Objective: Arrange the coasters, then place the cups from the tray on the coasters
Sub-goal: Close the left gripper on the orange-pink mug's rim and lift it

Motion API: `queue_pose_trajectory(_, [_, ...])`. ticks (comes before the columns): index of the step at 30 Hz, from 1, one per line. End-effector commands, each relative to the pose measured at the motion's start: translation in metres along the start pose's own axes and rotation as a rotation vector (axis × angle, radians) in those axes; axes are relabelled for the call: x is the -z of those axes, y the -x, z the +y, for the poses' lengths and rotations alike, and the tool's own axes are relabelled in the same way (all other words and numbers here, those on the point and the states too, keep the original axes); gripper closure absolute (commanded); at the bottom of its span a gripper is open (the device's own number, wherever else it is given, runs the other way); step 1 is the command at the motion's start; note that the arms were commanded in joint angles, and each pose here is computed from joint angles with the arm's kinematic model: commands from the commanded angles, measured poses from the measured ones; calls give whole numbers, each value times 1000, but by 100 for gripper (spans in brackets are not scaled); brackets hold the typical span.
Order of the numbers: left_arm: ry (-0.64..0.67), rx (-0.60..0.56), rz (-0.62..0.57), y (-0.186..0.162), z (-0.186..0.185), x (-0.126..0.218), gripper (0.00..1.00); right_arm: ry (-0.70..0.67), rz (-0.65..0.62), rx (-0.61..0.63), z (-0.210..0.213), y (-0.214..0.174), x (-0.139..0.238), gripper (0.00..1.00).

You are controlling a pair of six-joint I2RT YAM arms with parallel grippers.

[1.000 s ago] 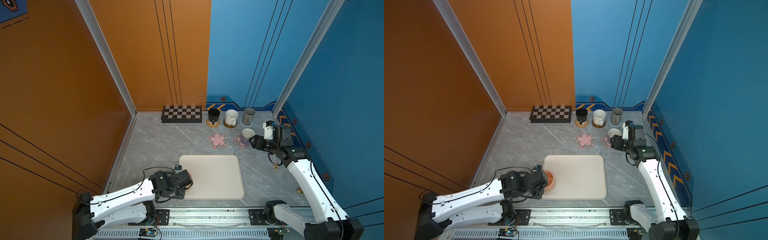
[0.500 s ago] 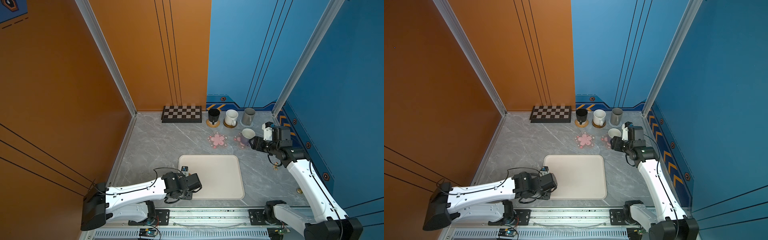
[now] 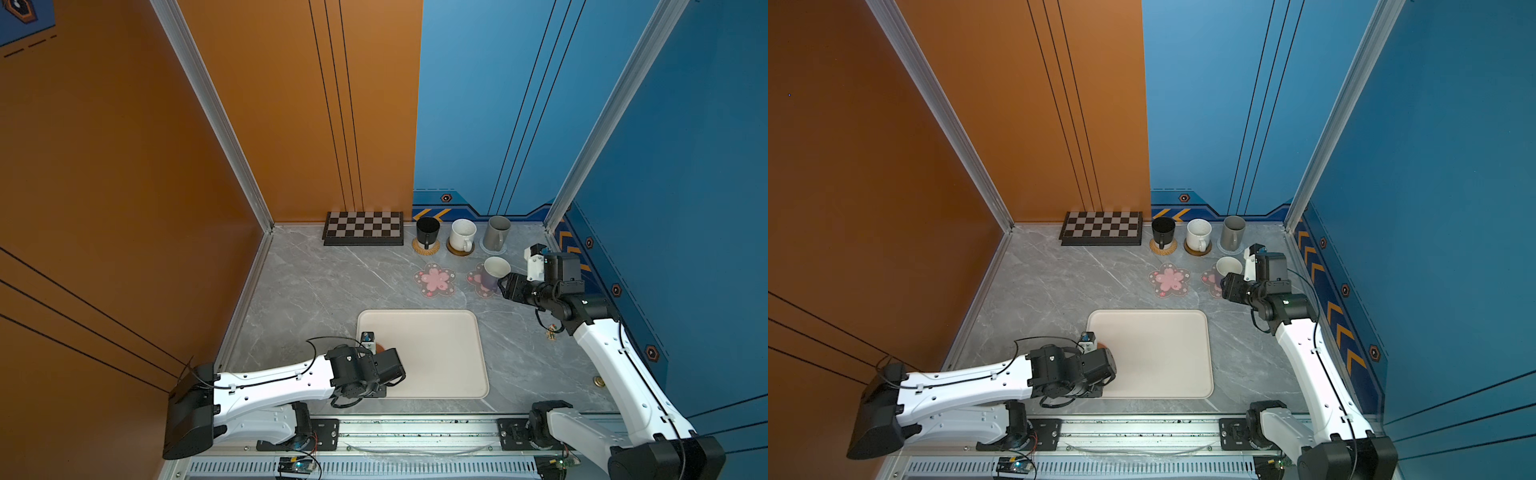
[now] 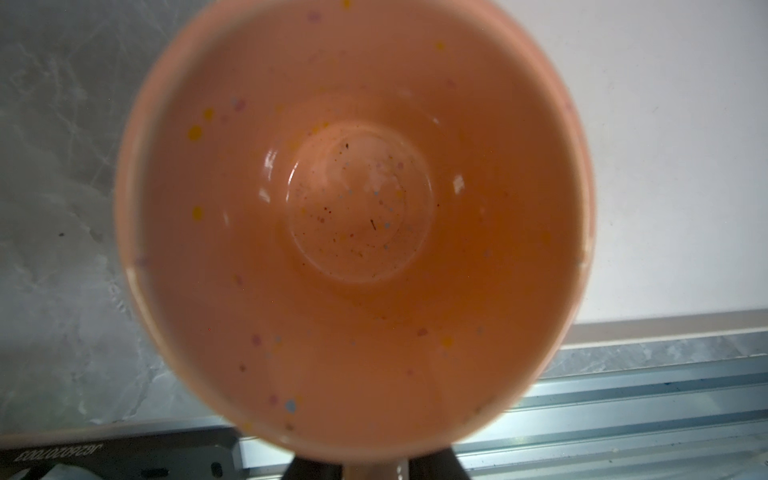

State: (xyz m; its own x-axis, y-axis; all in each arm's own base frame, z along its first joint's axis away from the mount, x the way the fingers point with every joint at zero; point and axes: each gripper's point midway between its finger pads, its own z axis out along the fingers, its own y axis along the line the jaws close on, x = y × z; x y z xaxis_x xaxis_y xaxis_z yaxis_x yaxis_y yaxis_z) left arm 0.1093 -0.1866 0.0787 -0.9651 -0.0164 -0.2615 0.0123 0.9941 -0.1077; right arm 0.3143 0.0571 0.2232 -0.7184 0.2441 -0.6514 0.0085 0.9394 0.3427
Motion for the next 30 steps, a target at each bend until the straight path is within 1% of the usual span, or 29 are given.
queue_pose_trajectory(1, [39,-12,-28,4,4,-2,79,-31,37,19,-6,-12,-2,38])
queue_pose_trajectory(4, [51,-15,-24,3,5,-5,80,-30,34,20,-5,-11,-2,38])
queue_pose_trajectory(5, [58,-21,-20,3,6,-6,82,-30,34,19,-5,-11,-2,38])
queue_pose_trajectory(9, [78,-34,-3,0,6,-10,99,-30,37,18,-5,-12,-3,38])
queue_pose_trajectory(10, [82,-35,2,-1,6,-11,100,-30,38,20,-5,-13,-3,38])
queue_pose_trajectory(14, [80,-58,4,0,2,-10,100,-34,45,23,-7,-15,-4,38])
queue_pose_trajectory(18, [51,-91,-26,9,-5,-1,100,-40,54,27,-8,-16,-7,38])
queue_pose_trajectory(24, [-4,-139,-60,28,-21,15,100,-44,67,33,-10,-16,-13,39])
queue_pose_trajectory(30, [-21,-186,-88,49,-37,28,100,-45,84,42,-10,-16,-20,39])
